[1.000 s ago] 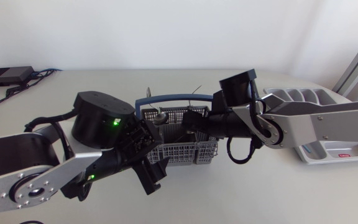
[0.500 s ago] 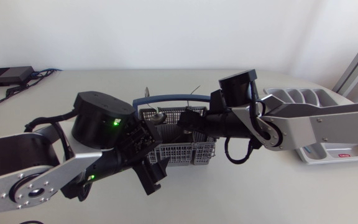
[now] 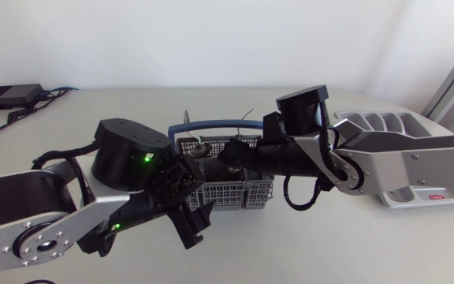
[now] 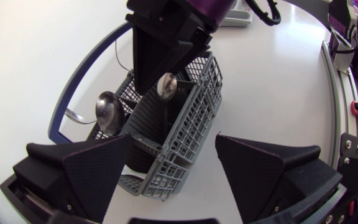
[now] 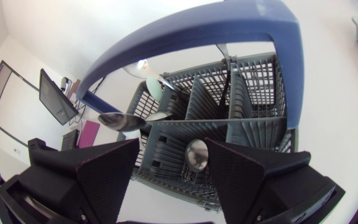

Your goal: Sort the cutlery from the basket into the organizer compartments.

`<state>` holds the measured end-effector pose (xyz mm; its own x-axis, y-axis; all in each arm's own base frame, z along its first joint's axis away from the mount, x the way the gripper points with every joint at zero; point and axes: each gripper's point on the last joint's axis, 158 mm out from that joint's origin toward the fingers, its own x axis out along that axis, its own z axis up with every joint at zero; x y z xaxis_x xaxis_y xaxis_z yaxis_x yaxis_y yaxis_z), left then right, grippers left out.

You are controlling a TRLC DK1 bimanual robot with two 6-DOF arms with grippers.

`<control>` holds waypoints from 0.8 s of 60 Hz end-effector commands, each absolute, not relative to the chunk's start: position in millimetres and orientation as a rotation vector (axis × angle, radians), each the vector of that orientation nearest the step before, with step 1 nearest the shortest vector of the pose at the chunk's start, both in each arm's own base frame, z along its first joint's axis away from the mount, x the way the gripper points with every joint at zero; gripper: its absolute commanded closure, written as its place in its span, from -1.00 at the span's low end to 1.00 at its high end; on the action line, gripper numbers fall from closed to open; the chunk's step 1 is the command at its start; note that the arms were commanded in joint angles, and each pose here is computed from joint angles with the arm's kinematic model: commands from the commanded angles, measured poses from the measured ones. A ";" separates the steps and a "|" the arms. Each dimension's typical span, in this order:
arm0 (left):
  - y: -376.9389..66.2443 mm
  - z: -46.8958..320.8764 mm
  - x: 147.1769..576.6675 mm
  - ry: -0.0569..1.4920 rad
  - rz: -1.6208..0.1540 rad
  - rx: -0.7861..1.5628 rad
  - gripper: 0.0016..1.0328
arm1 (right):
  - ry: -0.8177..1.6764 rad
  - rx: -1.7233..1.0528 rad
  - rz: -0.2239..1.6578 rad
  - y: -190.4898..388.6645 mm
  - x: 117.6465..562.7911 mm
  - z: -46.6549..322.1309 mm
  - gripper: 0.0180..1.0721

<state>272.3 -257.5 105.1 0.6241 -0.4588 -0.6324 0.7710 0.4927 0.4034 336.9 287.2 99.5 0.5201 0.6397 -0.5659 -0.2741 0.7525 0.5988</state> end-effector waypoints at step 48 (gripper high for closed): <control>-251.0 99.4 267.5 0.502 -0.775 0.719 -0.78 | 1.134 0.412 0.566 291.8 304.8 48.7 0.05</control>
<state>271.3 -256.4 103.3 0.6215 -0.4559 -0.6371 0.7727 0.4909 0.4025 318.4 293.2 71.5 0.3757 0.6386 -0.6716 -0.2320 0.7664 0.5990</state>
